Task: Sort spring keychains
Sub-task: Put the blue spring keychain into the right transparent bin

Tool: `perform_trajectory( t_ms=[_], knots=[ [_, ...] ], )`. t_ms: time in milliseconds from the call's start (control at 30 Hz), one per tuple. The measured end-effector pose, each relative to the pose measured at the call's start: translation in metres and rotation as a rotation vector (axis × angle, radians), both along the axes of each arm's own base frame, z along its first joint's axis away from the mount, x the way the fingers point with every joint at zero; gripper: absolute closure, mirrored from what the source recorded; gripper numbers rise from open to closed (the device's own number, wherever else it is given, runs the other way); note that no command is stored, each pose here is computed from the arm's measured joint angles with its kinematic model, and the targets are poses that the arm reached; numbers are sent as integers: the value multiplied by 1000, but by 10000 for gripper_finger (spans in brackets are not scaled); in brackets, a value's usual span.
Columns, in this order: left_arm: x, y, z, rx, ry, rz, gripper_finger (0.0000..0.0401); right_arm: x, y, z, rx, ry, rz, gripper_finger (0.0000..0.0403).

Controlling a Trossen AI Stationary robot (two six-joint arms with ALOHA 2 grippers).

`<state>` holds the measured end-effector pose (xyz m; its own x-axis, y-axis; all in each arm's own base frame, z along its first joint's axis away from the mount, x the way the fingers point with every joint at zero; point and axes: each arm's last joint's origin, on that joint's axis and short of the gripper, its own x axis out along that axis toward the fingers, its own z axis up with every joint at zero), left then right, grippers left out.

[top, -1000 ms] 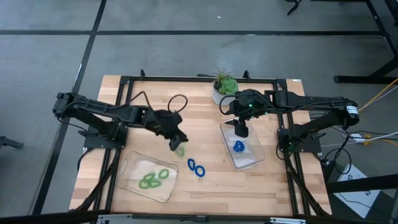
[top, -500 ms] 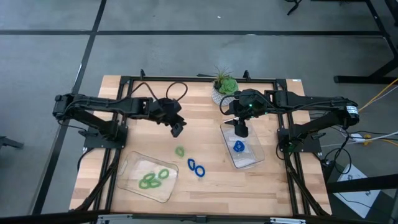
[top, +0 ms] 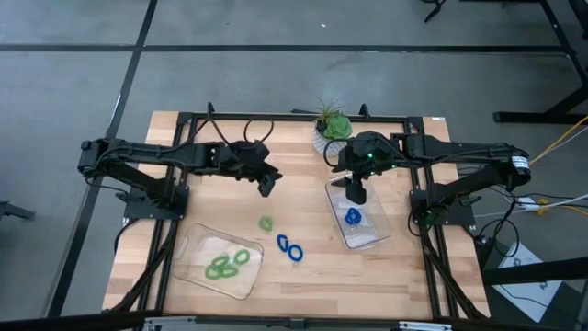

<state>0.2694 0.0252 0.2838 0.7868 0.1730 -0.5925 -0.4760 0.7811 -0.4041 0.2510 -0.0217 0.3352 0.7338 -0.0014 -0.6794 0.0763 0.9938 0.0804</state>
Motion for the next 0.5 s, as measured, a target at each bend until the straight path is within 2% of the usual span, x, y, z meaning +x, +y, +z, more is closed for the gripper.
perform_trajectory(
  t_ms=[200,333,500],
  knots=[
    [7,1,11,8,-136,16,278,0,2,0,124,-1,-36,198],
    [9,1,14,54,-165,-10,278,0,6,0,177,2,-60,198],
    [9,-1,15,56,-177,-22,278,6,23,-1,208,-2,-48,198]
  ],
)
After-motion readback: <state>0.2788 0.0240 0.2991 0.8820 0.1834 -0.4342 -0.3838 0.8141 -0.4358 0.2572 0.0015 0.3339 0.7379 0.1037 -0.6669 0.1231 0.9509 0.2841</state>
